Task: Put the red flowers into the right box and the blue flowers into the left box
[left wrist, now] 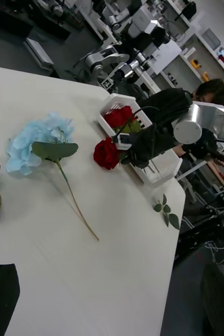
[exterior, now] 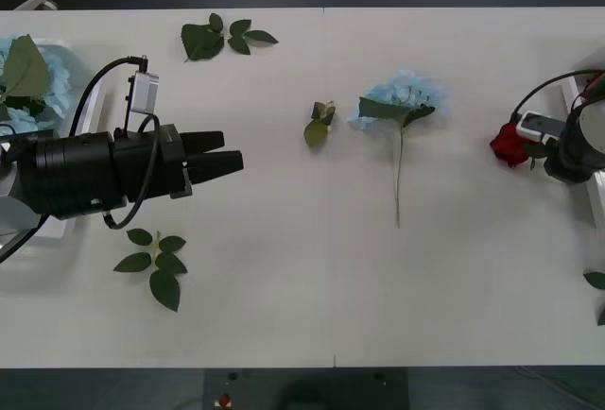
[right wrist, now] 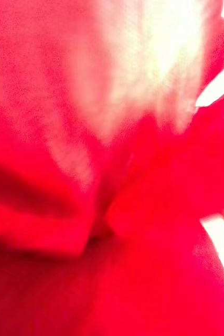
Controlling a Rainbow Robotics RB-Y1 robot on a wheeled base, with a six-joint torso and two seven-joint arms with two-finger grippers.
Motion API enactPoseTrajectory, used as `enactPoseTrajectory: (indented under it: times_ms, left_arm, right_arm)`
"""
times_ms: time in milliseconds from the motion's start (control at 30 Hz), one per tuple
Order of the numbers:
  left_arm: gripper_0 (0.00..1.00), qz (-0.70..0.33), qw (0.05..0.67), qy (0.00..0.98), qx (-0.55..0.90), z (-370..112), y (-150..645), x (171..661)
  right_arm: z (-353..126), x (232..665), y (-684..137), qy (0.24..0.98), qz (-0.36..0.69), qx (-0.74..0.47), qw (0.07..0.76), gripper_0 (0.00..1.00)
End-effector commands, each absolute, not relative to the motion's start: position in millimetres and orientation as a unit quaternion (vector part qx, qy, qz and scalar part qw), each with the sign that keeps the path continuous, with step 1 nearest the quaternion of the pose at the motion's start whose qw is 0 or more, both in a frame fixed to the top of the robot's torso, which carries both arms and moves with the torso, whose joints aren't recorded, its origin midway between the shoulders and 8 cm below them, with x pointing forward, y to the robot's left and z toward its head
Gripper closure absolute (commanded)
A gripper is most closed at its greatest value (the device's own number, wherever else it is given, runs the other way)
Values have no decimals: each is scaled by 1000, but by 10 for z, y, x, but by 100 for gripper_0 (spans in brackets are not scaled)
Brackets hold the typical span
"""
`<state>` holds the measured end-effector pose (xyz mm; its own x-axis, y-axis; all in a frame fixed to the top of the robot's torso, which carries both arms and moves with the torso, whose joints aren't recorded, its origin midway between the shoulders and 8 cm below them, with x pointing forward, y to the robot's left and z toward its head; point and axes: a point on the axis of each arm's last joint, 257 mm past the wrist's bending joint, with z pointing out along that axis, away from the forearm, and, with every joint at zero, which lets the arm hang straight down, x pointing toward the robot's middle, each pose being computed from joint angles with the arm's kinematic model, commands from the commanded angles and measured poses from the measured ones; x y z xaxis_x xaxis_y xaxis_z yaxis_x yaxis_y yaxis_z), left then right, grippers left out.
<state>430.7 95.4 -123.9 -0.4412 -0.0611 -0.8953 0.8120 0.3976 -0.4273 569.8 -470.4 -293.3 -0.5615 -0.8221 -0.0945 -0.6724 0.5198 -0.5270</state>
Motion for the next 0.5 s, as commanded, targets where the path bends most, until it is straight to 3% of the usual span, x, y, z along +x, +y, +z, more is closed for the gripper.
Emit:
enactPoseTrajectory:
  times_ms: [33, 100, 500]
  left_arm:
    - [0, -487, 470, 684, 272, -1006, 866, 4333]
    - [0, -486, 471, 684, 272, -1006, 866, 4333]
    - [0, -487, 471, 683, 272, -998, 865, 4332]
  right_arm:
    - [-2940, 5732, -4698, 843, -230, -456, 169, 84]
    - [-2934, 5733, -4713, 843, -231, -455, 170, 100]
    - [-2786, 5772, -4684, 860, -209, -425, 188, 100]
